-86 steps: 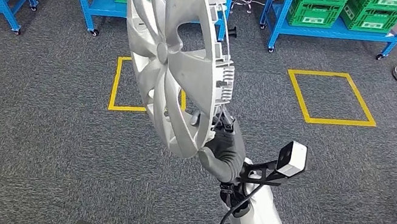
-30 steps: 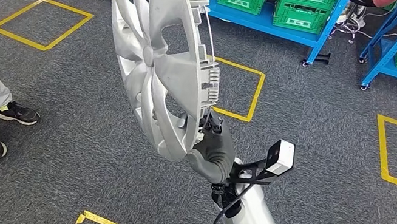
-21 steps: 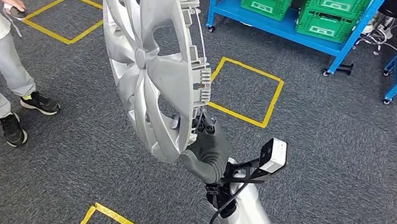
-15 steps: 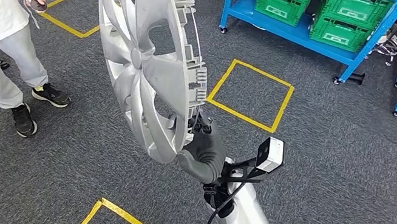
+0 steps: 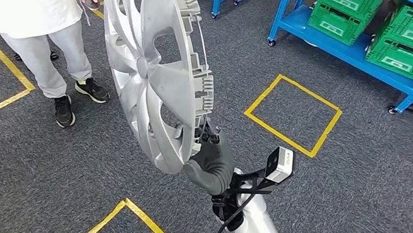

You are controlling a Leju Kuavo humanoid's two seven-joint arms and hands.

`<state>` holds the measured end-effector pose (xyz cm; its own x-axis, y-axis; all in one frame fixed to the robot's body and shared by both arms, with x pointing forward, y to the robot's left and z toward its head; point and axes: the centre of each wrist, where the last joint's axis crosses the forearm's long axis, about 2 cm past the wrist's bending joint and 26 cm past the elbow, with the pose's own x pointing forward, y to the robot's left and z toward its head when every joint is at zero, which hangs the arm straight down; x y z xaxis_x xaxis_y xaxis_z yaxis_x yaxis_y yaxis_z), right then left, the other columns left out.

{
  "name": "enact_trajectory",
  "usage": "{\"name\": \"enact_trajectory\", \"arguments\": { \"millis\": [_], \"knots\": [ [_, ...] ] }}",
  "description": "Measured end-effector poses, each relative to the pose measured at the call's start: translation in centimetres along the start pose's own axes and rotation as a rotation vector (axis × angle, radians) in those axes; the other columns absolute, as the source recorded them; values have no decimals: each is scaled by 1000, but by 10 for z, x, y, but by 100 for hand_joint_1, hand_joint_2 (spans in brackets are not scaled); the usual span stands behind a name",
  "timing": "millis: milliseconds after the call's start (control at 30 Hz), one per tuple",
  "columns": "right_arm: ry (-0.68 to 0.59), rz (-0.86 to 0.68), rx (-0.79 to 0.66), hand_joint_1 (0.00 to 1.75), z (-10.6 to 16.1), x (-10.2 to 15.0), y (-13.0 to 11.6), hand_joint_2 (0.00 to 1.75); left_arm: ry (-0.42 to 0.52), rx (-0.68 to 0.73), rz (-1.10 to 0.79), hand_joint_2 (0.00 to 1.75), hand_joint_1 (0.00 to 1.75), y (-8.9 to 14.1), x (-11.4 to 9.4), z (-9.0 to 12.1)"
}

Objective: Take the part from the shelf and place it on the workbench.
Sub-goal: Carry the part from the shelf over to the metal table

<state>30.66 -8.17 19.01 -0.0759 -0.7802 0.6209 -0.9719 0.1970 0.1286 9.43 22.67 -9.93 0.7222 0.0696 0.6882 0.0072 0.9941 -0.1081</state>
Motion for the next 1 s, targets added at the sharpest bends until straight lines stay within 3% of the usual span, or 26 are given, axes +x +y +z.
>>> {"name": "enact_trajectory", "arguments": {
  "millis": [1000],
  "knots": [
    [35, -30, -8, 175, 3, -10, -3, 175, 5, -6, 3, 175, 0, -3, 4, -2]
  ]
}}
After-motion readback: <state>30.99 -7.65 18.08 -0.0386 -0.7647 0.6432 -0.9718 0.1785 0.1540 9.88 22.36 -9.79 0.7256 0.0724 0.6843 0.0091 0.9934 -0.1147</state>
